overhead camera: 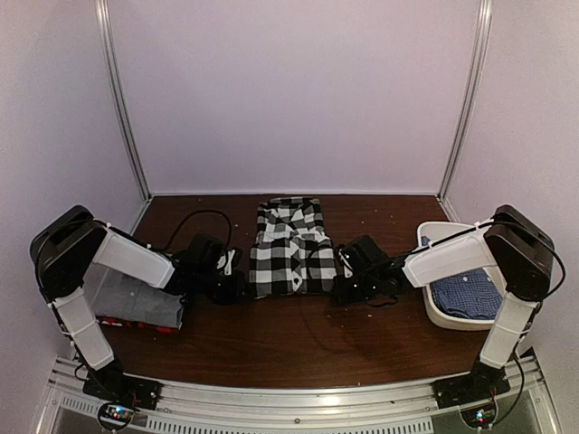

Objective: Fold and stack the long sleeve shirts
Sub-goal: Pick up the 2/3-rectangle-folded shirt from the center of the board.

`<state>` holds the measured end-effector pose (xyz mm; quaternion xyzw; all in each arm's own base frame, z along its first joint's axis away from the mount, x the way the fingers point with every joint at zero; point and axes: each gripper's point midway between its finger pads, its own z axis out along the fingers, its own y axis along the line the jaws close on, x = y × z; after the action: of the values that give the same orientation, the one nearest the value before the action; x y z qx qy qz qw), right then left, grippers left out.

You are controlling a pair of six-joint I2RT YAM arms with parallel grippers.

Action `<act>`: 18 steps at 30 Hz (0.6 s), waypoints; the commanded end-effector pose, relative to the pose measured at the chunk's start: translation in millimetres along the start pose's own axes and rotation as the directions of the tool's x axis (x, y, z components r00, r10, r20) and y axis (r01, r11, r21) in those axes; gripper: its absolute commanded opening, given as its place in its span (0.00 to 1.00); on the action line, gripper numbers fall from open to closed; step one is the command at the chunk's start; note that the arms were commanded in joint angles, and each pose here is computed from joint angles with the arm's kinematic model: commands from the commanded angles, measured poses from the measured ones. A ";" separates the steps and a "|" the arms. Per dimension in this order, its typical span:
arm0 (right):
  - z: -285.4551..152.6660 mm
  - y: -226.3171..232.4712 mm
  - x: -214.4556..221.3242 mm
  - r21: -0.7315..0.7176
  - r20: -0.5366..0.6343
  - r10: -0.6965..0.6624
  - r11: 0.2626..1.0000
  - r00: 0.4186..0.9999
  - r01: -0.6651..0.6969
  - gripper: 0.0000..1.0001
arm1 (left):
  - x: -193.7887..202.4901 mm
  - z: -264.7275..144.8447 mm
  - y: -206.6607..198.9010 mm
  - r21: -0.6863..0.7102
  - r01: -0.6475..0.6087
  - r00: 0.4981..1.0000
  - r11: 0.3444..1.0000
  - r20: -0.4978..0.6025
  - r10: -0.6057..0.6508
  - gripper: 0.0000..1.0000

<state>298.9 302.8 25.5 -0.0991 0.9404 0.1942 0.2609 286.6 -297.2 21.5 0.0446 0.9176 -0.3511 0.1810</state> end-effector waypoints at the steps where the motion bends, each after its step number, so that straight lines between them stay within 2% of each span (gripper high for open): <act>1: 0.3 5.0 -7.4 0.006 0.013 -0.038 0.999 0.999 0.038 0.08 | -11.7 1.0 -14.8 0.033 -0.019 1.000 0.999 0.017 0.018 0.02; 3: -3.5 8.0 -9.3 0.000 0.020 -0.049 0.999 0.999 0.049 0.00 | -11.4 -1.3 -15.8 0.030 -0.020 1.000 0.999 0.013 0.020 0.00; 9: -19.0 14.5 -0.5 -0.017 0.028 -0.066 0.998 0.997 0.066 0.00 | 4.8 -14.3 -14.3 0.004 -0.023 1.000 1.000 -0.019 0.023 0.00; 18: -54.0 32.7 43.9 -0.047 0.006 -0.088 0.995 0.996 0.088 0.00 | 53.8 -46.5 -17.2 -0.066 -0.049 0.996 0.997 -0.074 0.044 0.00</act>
<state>251.7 307.7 46.5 -0.1471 0.9302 0.2038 0.2676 244.3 -291.8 42.9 0.0689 0.9245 -0.3364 0.1656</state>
